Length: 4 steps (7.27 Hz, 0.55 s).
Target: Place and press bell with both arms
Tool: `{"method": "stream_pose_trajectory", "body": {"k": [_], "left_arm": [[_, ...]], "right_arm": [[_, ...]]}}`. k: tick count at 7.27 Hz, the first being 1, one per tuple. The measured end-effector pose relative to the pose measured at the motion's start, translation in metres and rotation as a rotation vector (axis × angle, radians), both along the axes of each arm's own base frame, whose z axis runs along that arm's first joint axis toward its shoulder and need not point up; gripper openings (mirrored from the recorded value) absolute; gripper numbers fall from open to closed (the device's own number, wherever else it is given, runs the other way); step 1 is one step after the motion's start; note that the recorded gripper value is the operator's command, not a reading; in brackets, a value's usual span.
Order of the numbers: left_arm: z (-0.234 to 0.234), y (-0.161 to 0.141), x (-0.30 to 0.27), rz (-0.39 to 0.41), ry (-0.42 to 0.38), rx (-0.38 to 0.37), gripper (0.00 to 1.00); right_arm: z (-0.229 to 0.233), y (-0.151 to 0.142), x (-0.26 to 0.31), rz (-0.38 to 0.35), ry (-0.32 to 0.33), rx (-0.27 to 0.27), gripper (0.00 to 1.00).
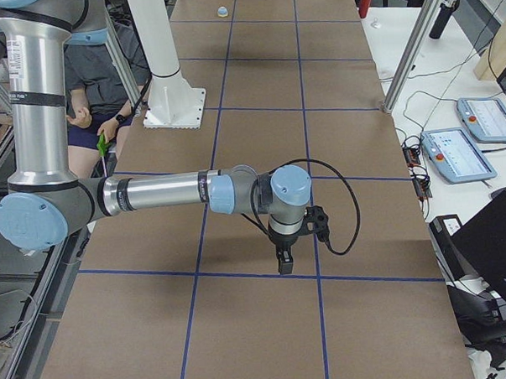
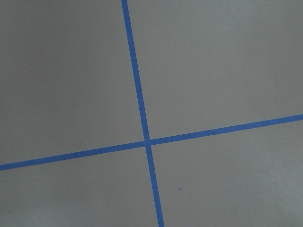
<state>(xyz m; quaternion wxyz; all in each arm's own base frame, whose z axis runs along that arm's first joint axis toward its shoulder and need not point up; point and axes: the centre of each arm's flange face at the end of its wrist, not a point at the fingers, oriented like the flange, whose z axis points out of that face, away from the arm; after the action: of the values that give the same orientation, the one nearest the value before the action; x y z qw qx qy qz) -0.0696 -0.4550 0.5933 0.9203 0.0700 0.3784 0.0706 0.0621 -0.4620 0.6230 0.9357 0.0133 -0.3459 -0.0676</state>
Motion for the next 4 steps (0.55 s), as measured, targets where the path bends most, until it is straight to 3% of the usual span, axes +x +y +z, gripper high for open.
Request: {"method": "stream_pose_trajectory", "body": {"k": [4], "left_arm": [[-0.021, -0.014, 0.001, 0.002, 0.001, 0.049, 1.00]], "right_arm": [[0.005, 0.006, 0.000, -0.001, 0.000, -0.010, 1.00]]}}
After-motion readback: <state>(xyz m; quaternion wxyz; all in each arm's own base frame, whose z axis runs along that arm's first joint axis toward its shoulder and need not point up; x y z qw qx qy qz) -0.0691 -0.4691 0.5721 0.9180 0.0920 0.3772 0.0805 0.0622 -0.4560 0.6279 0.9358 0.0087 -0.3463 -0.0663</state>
